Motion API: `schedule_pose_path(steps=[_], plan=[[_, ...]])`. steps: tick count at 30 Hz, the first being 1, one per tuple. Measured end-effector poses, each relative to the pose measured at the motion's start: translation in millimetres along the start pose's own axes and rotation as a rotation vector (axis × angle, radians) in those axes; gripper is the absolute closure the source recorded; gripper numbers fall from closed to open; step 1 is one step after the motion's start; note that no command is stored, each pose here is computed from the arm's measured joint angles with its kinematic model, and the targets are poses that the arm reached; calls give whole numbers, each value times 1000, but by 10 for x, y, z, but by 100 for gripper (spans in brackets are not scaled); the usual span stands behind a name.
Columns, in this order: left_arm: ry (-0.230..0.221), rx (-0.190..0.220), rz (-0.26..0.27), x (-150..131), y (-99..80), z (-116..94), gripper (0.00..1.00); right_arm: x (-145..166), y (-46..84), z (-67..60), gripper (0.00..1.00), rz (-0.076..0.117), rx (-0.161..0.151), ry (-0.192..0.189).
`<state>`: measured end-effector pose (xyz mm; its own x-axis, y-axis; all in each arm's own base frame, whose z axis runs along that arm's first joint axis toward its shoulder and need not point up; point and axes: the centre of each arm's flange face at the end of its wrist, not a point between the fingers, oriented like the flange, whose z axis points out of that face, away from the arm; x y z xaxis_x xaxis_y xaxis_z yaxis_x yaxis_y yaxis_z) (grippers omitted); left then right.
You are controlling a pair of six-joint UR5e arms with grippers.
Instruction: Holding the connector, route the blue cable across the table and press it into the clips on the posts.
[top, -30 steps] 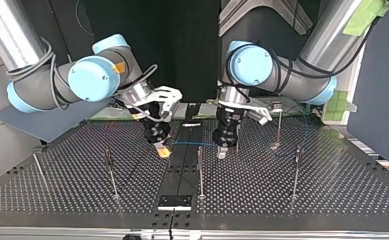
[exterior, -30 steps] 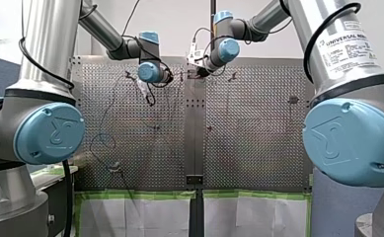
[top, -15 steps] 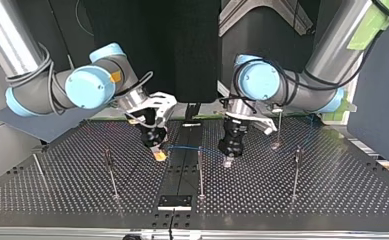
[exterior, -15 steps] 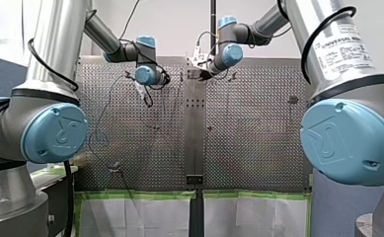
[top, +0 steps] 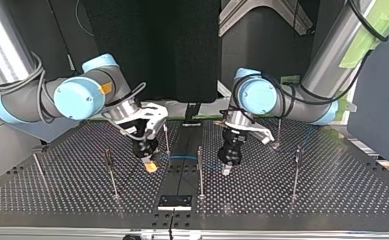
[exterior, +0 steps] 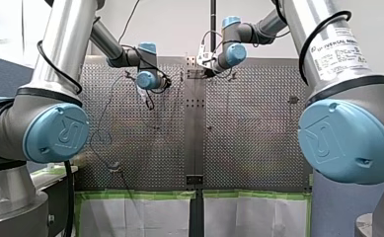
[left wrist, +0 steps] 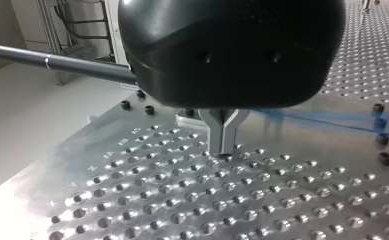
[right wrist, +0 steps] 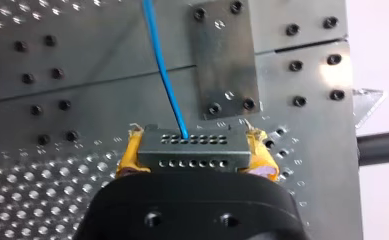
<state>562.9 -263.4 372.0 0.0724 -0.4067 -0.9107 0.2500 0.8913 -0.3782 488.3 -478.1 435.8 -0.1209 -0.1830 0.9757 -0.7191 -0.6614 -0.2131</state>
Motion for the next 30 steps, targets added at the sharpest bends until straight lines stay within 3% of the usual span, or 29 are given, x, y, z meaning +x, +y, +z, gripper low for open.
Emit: schedule_pose_path(steps=[12,13,14,15,17,18,19,20,21,22,23,30], plan=[[8,-21,6,-77,59,39,100,17,189,34,100,1,-17,2],[11,-23,8,-74,56,34,94,18,193,34,100,0,-17,2],[15,-26,11,-70,54,27,80,18,196,34,100,0,-18,2],[20,-33,17,-65,50,16,80,18,200,34,100,-1,-18,1],[29,-44,28,-52,44,-2,53,19,206,34,100,-2,-19,1],[34,-52,37,-47,40,-15,53,19,211,34,100,-3,-20,1],[37,-58,43,-46,37,-25,42,19,215,34,100,-4,-21,0],[41,-65,50,-45,34,-37,22,19,218,34,100,-4,-22,0],[46,-74,59,-52,30,-53,22,20,221,33,100,-5,-23,0],[48,-81,66,-61,26,-65,15,20,224,32,100,-6,-25,0],[49,-87,74,-73,21,-78,0,20,227,31,100,-6,-29,0],[69,-140,129,-235,-87,-310,0,24,258,20,100,-14,-61,-1]])
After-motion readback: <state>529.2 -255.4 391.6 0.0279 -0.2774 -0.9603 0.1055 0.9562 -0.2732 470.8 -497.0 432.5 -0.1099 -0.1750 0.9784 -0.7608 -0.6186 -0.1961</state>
